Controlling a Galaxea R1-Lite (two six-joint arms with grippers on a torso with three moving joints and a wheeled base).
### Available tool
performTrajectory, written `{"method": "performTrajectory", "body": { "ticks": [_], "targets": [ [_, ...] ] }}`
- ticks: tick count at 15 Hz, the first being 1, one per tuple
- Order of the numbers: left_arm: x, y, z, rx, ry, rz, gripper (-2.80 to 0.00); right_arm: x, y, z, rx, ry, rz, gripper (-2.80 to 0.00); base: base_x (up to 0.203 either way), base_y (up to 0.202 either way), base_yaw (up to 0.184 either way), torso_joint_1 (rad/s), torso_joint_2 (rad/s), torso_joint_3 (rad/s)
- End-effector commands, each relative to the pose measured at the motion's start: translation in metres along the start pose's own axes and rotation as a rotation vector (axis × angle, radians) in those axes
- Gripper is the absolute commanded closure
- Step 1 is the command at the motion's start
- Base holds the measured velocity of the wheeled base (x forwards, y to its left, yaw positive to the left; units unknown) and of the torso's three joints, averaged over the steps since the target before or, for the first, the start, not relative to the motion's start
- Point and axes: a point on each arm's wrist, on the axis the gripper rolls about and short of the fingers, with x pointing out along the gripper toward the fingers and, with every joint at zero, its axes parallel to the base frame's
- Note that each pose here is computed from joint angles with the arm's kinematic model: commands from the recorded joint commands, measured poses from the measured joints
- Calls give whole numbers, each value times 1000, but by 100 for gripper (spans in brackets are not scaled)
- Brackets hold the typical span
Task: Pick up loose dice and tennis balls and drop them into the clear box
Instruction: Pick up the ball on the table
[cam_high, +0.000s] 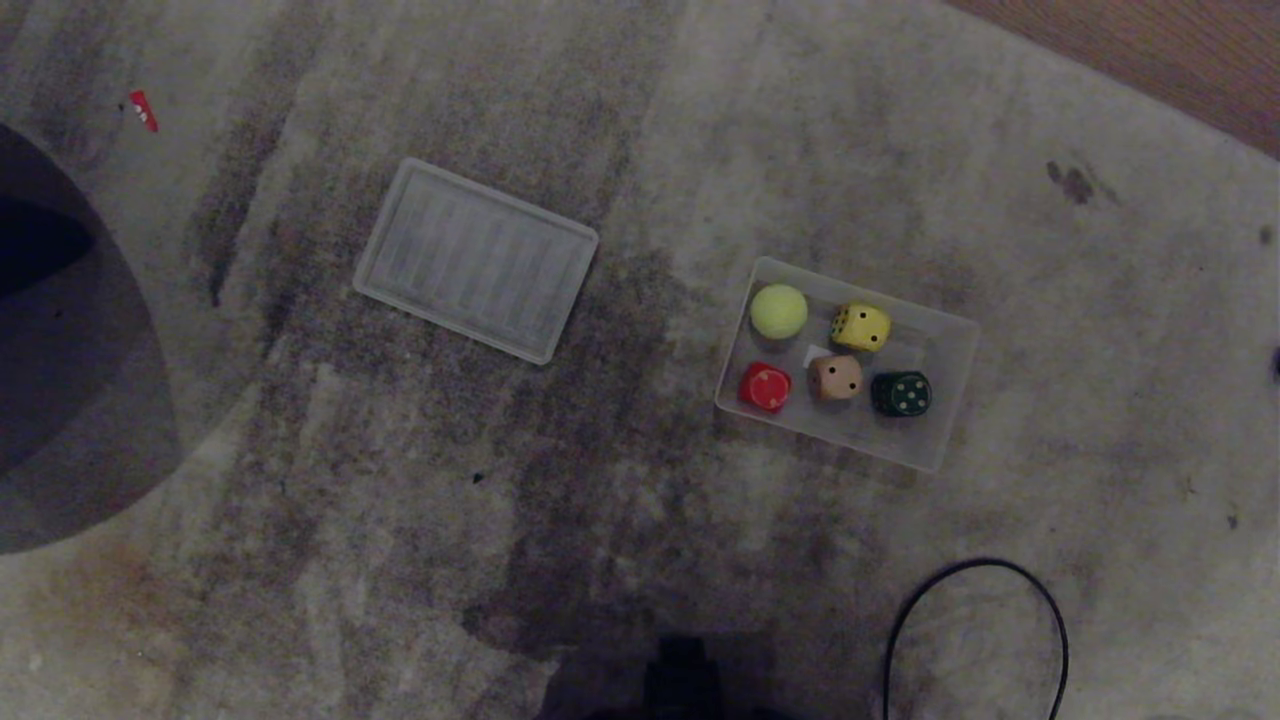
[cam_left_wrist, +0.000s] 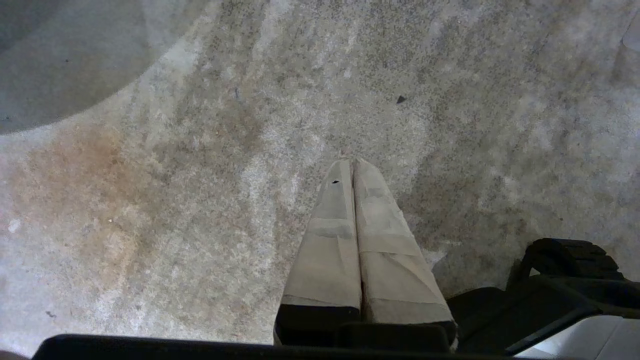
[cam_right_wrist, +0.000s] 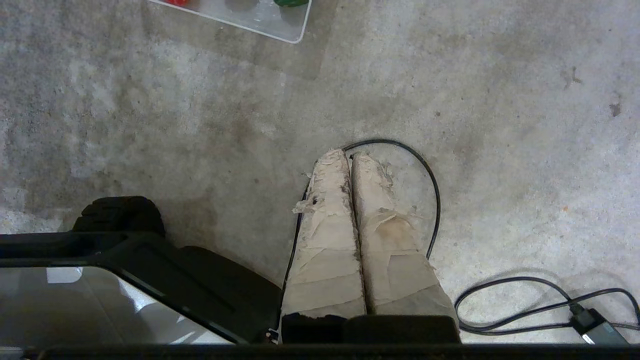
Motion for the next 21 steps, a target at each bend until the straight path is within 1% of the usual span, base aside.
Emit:
{"method": "performTrajectory", "body": {
  "ticks": [1, 3, 21],
  "targets": [
    [0, 0, 0, 3, 3, 0, 0, 0, 0, 0, 0, 4, 1, 0, 0, 0, 0, -2, -2, 71],
    [0, 0, 0, -6, 1, 1, 0, 0, 0, 0, 0, 4, 1, 0, 0, 0, 0, 2, 4, 158],
    [0, 0, 0, -8, 1, 1, 0, 0, 0, 0, 0, 3, 1, 0, 0, 0, 0, 3, 2, 200]
  ]
}}
